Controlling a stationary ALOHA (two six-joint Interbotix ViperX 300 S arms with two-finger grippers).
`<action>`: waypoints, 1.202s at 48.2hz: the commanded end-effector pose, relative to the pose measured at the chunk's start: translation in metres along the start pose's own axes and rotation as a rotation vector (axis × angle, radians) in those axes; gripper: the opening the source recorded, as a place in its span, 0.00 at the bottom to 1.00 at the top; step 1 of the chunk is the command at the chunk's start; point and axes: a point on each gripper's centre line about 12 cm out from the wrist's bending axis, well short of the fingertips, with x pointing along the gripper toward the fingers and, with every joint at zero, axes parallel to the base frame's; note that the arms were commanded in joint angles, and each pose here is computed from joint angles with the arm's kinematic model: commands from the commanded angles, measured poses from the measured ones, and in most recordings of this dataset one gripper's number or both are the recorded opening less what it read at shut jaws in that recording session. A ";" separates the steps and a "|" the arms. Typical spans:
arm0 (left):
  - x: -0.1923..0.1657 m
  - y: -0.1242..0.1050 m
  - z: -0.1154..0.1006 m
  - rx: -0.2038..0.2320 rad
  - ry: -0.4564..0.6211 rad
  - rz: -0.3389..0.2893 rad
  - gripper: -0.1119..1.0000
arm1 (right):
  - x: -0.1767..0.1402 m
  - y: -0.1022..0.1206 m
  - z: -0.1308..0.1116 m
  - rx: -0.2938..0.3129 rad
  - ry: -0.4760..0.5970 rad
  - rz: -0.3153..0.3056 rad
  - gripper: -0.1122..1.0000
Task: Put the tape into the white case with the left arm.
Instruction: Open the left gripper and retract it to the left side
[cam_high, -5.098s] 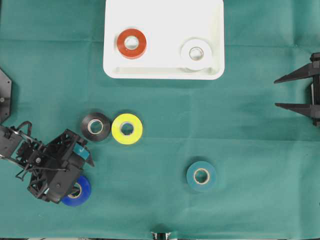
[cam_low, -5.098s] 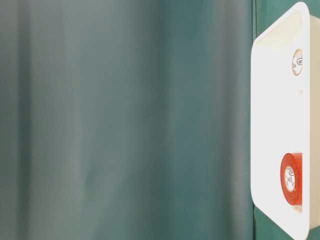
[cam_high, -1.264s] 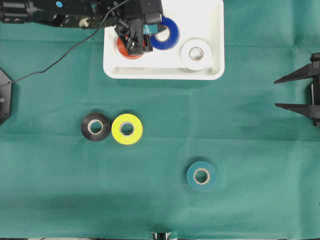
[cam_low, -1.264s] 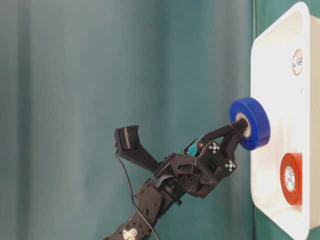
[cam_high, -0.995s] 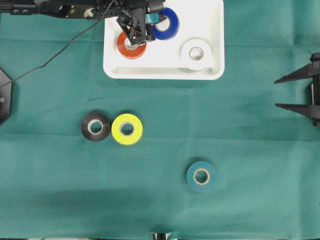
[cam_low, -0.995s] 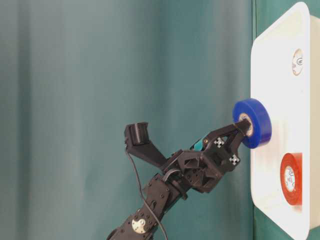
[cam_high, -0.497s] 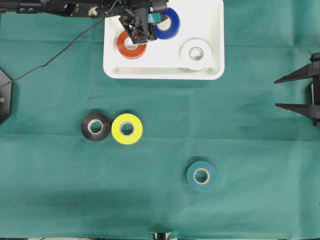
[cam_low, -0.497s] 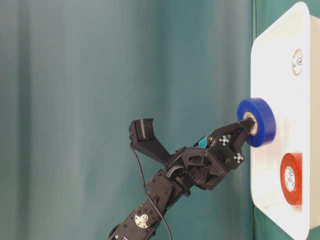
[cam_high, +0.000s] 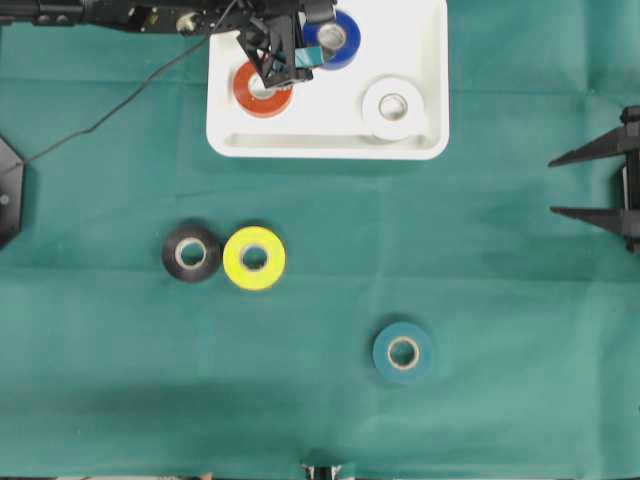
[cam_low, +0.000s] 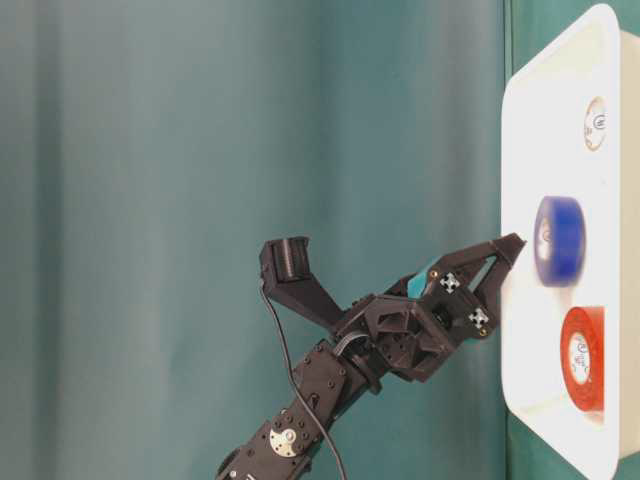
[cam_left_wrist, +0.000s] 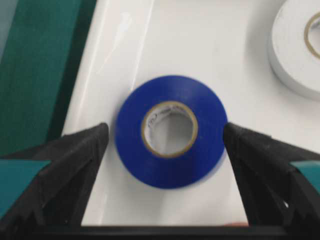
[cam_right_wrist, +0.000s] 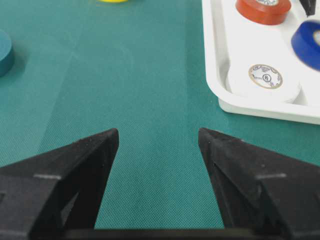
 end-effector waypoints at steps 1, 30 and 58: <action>-0.012 0.005 0.014 0.001 -0.045 0.015 0.97 | 0.001 0.000 0.005 0.002 -0.013 0.002 0.98; -0.063 -0.025 0.007 0.041 -0.080 -0.028 0.97 | 0.000 0.000 0.004 0.002 -0.013 0.002 0.98; -0.132 -0.059 -0.029 0.096 -0.122 -0.085 0.97 | 0.001 0.000 0.005 0.000 -0.015 0.002 0.98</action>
